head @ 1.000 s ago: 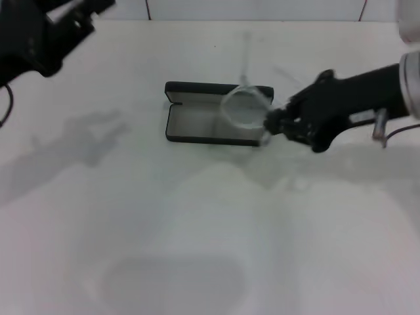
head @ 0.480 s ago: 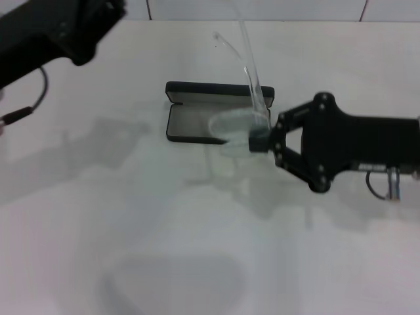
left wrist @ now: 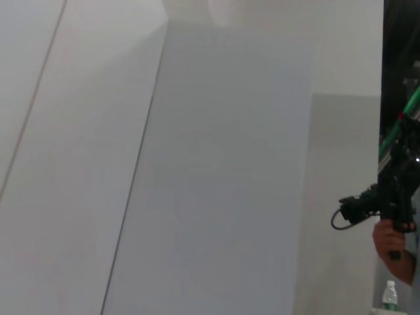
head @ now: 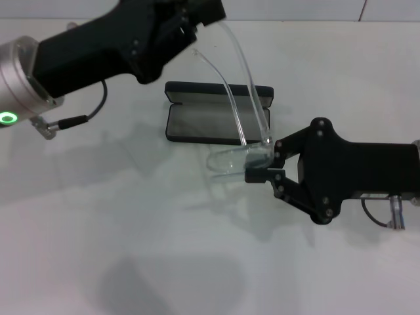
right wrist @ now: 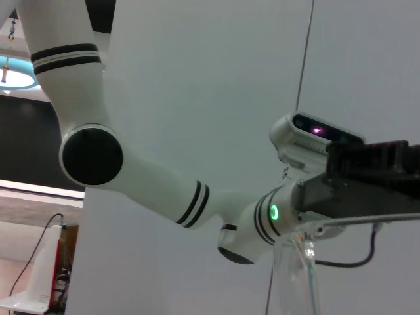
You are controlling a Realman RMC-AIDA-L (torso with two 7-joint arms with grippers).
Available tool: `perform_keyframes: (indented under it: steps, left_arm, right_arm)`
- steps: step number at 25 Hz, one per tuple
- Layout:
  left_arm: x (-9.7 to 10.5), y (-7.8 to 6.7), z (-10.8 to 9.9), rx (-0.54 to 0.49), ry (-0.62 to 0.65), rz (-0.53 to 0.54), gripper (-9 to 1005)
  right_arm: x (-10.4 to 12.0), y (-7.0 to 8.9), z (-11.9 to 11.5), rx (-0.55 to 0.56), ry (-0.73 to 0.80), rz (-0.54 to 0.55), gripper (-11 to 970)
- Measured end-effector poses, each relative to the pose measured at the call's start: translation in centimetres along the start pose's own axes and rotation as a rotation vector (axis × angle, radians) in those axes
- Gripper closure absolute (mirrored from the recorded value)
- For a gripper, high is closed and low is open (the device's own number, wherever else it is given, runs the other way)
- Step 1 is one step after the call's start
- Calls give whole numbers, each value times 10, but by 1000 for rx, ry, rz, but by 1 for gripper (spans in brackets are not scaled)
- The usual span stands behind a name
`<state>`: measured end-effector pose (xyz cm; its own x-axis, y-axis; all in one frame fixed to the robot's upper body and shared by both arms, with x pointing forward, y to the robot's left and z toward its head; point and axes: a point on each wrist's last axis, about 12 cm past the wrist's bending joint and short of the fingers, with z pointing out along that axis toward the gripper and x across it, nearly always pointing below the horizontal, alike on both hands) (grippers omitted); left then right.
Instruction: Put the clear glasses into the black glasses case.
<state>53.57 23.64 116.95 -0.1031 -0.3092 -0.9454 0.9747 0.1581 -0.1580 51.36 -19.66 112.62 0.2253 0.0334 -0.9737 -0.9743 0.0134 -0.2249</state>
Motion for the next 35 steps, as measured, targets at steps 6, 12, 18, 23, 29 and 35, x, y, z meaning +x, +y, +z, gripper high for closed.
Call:
perform_keyframes:
  steps: [6,12,18,23,29,35]
  left_arm:
    - [7,-1,3,14,42,-29,950]
    - [18,-3,8,44,81,-71,951]
    - [21,-4,8,49,99,-79,951]
    - [24,-5,8,54,133,-98,951]
    - [25,-4,11,66,162,-141,950]
    - [27,-5,12,75,184,-164,950]
  right_arm:
    - [1,3,1,-10,-2,7,902]
    - [0,3,3,-22,-11,4,902]
    - [-2,2,3,-21,-17,-6,902]
    - [-6,-1,2,-7,-35,-14,903]
    - [-7,-3,2,-7,-35,-29,903]
    - [-8,-3,3,-12,-38,-47,903]
